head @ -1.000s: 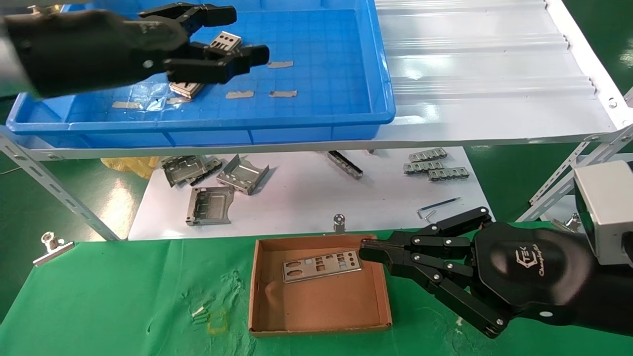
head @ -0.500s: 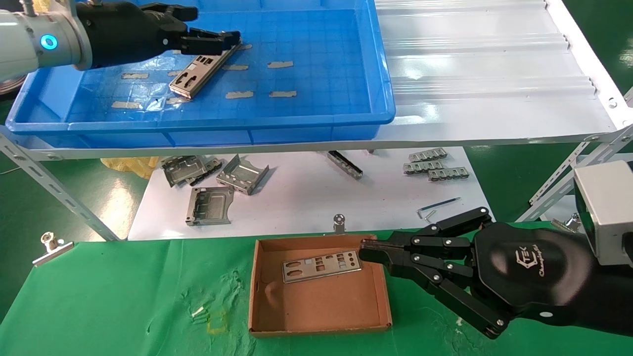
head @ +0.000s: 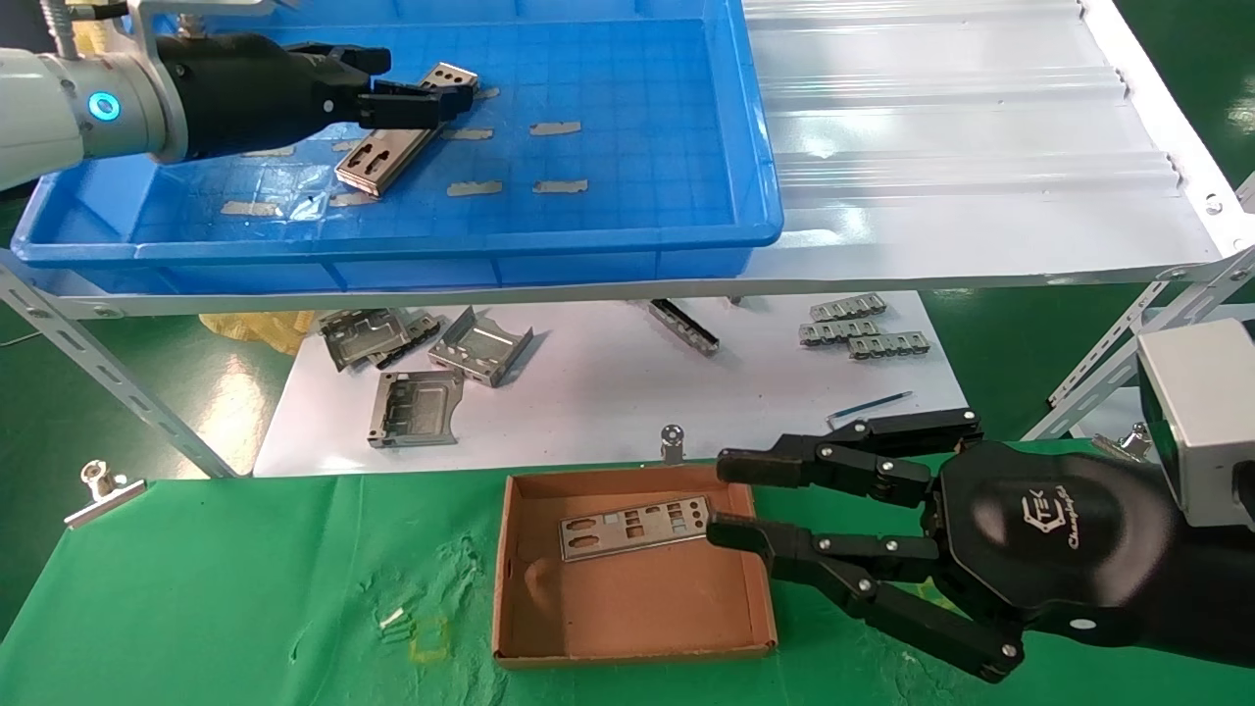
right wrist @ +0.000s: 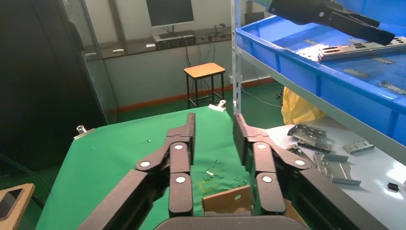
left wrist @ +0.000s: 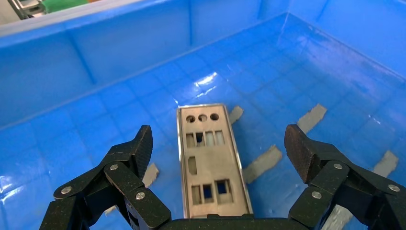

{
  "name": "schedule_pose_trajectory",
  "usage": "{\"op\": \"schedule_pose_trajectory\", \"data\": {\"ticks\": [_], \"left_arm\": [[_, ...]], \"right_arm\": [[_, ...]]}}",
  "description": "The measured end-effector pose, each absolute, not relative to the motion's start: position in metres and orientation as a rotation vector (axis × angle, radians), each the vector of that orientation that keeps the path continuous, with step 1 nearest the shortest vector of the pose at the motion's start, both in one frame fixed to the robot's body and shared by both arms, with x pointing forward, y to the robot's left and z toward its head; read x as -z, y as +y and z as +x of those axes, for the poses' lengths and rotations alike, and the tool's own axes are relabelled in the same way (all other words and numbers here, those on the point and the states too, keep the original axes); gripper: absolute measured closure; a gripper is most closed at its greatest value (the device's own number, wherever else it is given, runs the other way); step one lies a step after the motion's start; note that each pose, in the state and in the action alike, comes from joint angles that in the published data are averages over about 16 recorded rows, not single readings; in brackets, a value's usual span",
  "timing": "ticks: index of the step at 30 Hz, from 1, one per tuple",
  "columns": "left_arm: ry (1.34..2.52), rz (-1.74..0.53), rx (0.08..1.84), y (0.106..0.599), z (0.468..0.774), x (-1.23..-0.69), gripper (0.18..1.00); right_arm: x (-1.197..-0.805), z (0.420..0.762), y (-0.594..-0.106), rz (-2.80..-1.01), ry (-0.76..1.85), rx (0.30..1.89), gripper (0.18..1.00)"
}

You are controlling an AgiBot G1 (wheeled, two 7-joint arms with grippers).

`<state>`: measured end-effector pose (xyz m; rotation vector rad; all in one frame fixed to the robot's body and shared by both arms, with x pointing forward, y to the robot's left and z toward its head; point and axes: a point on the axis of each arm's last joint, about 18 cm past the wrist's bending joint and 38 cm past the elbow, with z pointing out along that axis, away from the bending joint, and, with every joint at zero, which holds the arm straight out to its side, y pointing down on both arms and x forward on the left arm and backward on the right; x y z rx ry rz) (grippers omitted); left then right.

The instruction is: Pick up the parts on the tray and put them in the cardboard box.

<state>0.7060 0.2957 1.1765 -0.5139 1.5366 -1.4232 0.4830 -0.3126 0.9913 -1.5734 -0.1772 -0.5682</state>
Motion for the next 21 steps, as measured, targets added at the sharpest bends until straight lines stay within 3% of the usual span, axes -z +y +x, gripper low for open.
{"op": "schedule_pose_trajectory", "data": {"ticks": [12,21], "left_arm": [[1.547,-0.510,1.376,0.2966,0.7101,-1.1713,0.192],[1.540,-0.507,1.366,0.2943,0.7132,-1.1700,0.258]], "right_arm": [[-0.9913,0.4830,-0.3126,-1.573,-0.177,0.568,0.604],[-0.9913,0.4830,-0.3126,-1.573,-0.177,0.568,0.406]]}}
